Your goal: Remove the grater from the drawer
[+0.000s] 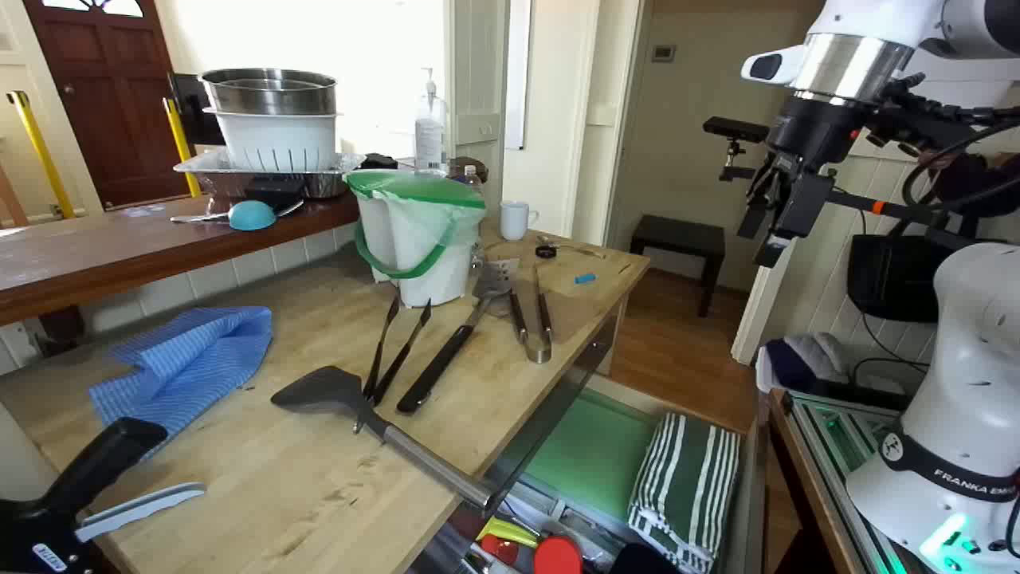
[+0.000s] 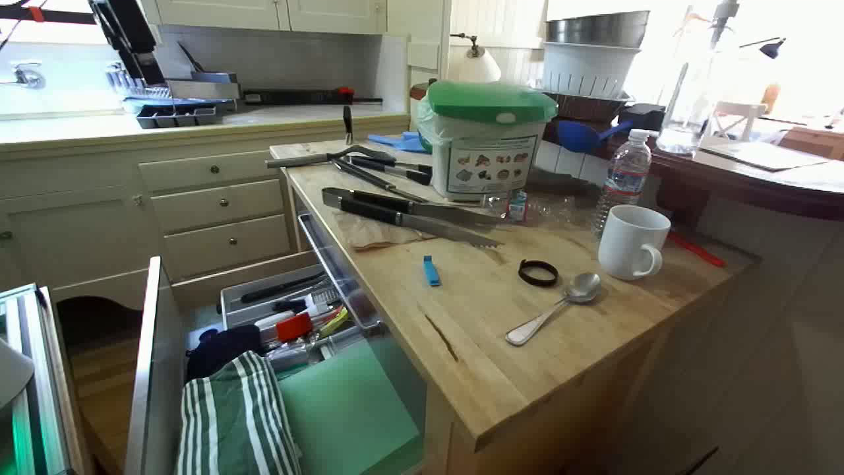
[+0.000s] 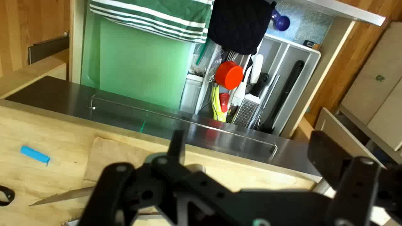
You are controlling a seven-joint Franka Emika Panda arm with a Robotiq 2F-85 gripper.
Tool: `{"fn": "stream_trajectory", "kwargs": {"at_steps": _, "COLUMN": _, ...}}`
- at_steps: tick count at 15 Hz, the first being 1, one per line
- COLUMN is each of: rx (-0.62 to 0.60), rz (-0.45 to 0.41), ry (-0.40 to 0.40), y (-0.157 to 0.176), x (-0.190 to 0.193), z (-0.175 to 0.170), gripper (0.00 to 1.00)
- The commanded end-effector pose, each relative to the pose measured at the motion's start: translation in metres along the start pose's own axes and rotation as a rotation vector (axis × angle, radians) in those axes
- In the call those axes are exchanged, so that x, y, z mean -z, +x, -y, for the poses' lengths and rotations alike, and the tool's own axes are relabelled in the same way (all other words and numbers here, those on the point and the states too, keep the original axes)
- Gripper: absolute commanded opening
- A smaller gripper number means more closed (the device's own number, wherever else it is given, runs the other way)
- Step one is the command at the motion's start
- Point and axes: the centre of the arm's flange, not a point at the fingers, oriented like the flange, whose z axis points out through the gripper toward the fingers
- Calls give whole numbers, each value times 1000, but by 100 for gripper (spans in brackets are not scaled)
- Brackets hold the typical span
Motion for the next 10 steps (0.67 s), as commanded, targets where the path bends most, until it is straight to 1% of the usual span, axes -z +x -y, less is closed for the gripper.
{"fn": "stream_trajectory", "kwargs": {"at_steps": 1, "rx": 0, "rz": 0, "ry": 0, "y": 0, "x": 0, "z": 0, "gripper": 100}}
{"fn": "stream_trajectory", "kwargs": {"at_steps": 5, "rx": -10, "rz": 19, "ry": 29, "y": 4, "x": -20, "z": 3, "gripper": 100}}
{"fn": "stream_trajectory", "kwargs": {"at_steps": 10, "rx": -5, "rz": 60, "ry": 38, "y": 9, "x": -84, "z": 8, "gripper": 100}}
